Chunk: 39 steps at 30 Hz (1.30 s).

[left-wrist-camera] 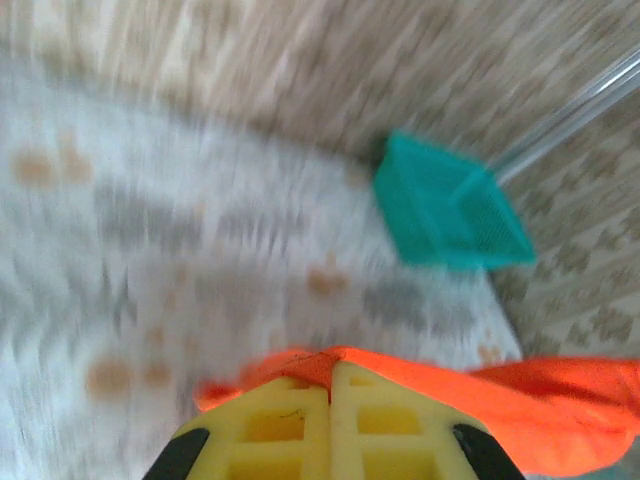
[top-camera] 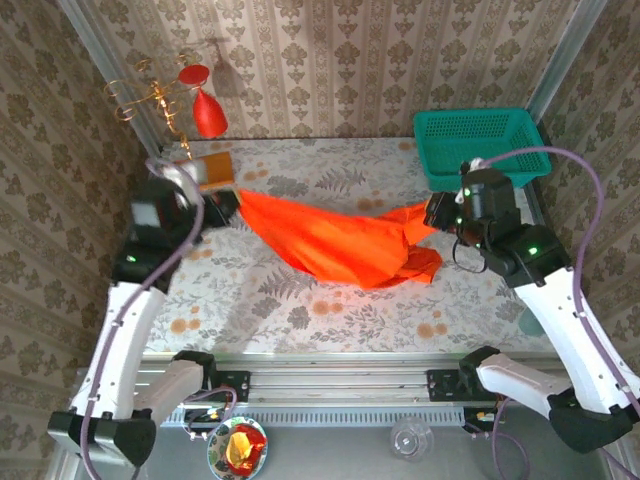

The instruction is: Fold the inside-out t-shirt

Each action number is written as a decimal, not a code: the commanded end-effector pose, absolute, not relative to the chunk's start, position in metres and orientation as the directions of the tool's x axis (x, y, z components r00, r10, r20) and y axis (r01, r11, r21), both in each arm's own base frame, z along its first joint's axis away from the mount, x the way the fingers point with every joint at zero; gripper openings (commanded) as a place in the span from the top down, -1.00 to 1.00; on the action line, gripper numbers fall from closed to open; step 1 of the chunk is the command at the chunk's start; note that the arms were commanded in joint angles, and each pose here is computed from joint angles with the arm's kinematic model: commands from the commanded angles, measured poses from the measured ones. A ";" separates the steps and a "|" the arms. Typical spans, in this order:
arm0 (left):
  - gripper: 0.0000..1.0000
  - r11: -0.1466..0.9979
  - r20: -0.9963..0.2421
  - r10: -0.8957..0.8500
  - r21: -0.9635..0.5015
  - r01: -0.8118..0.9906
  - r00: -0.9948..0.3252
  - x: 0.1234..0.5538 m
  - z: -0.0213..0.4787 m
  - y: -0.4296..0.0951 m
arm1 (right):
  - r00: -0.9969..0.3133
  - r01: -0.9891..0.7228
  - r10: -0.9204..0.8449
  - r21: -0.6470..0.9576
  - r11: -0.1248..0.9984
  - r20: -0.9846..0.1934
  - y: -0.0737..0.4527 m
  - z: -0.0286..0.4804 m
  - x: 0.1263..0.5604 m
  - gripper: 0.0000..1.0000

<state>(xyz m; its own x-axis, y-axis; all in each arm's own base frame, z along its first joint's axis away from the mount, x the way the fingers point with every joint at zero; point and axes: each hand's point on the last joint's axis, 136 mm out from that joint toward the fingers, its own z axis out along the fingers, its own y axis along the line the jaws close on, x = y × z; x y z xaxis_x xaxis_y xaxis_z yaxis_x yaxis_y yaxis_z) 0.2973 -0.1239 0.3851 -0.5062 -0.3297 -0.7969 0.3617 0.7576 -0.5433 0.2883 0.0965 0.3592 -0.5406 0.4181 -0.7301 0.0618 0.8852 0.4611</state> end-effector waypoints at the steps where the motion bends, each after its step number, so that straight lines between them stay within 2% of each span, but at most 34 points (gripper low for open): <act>1: 1.00 0.767 -0.914 -0.185 -0.364 0.529 -0.361 0.280 0.467 -0.116 | -0.531 -0.052 0.387 0.485 0.873 -0.754 0.110 0.394 0.285 1.00; 3: 1.00 0.746 -0.927 -0.183 -0.347 0.568 -0.326 0.279 0.502 -0.113 | -0.495 -0.092 0.392 0.495 0.864 -0.775 0.111 0.420 0.283 1.00; 5: 1.00 0.701 -0.925 -0.189 -0.362 0.614 -0.329 0.283 0.512 -0.120 | -0.428 -0.084 0.370 0.444 0.892 -0.824 0.097 0.450 0.279 1.00; 10: 1.00 0.563 -0.845 -0.260 -0.526 0.637 -0.468 0.305 0.464 -0.142 | -0.202 0.017 0.265 0.268 0.963 -0.943 0.044 0.556 0.256 1.00; 12: 1.00 0.547 -0.824 -0.273 -0.557 0.625 -0.496 0.309 0.444 -0.147 | -0.110 0.024 0.265 0.264 0.964 -0.958 0.031 0.595 0.241 1.00; 14: 1.00 0.538 -0.817 -0.283 -0.569 0.622 -0.503 0.310 0.438 -0.149 | -0.072 0.031 0.277 0.275 0.961 -0.958 0.028 0.608 0.242 1.00; 16: 1.00 0.542 -0.832 -0.282 -0.549 0.636 -0.477 0.308 0.450 -0.146 | -0.091 0.025 0.293 0.292 0.956 -0.952 0.034 0.603 0.251 1.00; 21: 1.00 0.641 -0.924 -0.275 -0.381 0.667 -0.264 0.287 0.551 -0.115 | -0.261 -0.079 0.373 0.404 0.911 -0.890 0.084 0.533 0.293 1.00; 23: 1.00 0.674 -0.940 -0.265 -0.341 0.655 -0.216 0.282 0.571 -0.109 | -0.309 -0.093 0.400 0.446 0.890 -0.863 0.097 0.508 0.304 1.00; 25: 1.00 0.674 -0.933 -0.263 -0.359 0.646 -0.245 0.288 0.562 -0.109 | -0.324 -0.084 0.404 0.451 0.888 -0.855 0.098 0.498 0.307 1.00; 29: 1.00 0.653 -0.877 -0.266 -0.470 0.595 -0.400 0.310 0.501 -0.111 | -0.256 -0.026 0.371 0.390 0.920 -0.892 0.076 0.514 0.296 1.00; 33: 1.00 0.676 -0.879 -0.276 -0.465 0.572 -0.389 0.309 0.486 -0.107 | -0.224 -0.023 0.344 0.358 0.934 -0.912 0.067 0.530 0.287 1.00; 37: 1.00 0.692 -0.879 -0.271 -0.461 0.555 -0.392 0.311 0.484 -0.103 | -0.294 -0.056 0.330 0.361 0.931 -0.897 0.079 0.515 0.288 1.00; 39: 1.00 0.687 -0.865 -0.262 -0.478 0.547 -0.427 0.312 0.469 -0.105 | -0.367 -0.068 0.315 0.363 0.929 -0.875 0.087 0.491 0.287 1.00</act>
<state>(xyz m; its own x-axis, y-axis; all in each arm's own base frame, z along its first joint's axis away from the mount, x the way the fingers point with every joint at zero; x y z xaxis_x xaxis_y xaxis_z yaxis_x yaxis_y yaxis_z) 0.3287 -0.1055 0.4549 -0.4898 -0.2873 -0.8232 0.5081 0.6732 -0.5373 0.2843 0.0796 0.5183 -0.2807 0.3501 -0.8937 -0.0665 0.9218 0.3820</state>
